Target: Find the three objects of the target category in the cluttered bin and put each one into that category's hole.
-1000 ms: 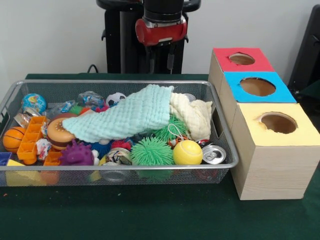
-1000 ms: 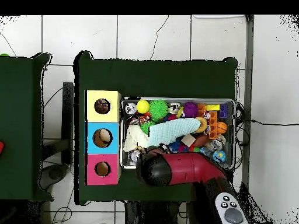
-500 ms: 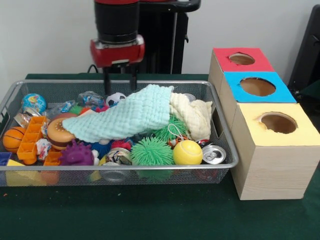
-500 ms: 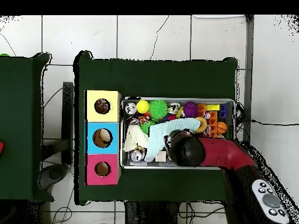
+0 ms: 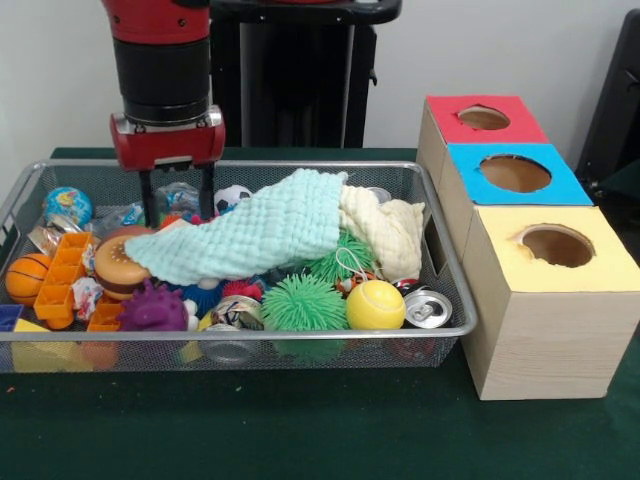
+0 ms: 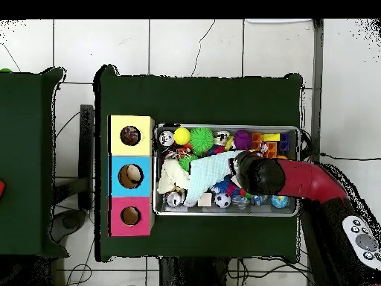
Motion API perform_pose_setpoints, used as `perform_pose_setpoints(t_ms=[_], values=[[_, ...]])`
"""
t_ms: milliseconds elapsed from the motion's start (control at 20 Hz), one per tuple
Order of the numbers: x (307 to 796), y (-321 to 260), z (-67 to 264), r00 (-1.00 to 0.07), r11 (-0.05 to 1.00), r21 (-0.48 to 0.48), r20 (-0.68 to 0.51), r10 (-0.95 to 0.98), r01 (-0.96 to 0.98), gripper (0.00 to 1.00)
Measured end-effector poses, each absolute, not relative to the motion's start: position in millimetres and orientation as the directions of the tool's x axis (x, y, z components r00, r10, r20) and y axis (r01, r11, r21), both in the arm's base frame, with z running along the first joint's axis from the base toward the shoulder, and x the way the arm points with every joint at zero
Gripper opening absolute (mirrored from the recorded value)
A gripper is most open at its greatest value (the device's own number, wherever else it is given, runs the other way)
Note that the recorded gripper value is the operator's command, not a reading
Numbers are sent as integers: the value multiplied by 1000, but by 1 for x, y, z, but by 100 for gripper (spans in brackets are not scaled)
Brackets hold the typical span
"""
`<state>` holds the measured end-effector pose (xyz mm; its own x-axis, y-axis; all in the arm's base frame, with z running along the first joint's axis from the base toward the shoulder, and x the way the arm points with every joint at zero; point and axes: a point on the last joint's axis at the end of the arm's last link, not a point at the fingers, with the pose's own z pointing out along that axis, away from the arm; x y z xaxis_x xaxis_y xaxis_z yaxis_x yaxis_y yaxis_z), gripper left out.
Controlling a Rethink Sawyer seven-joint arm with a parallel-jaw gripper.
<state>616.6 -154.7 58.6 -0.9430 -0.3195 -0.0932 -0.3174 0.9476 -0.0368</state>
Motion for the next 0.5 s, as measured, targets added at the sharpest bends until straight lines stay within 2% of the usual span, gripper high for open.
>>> perform_pose_setpoints(t_ms=[500], values=[[633,-162,46,-932,939,-49,-112,-345,-341,100]])
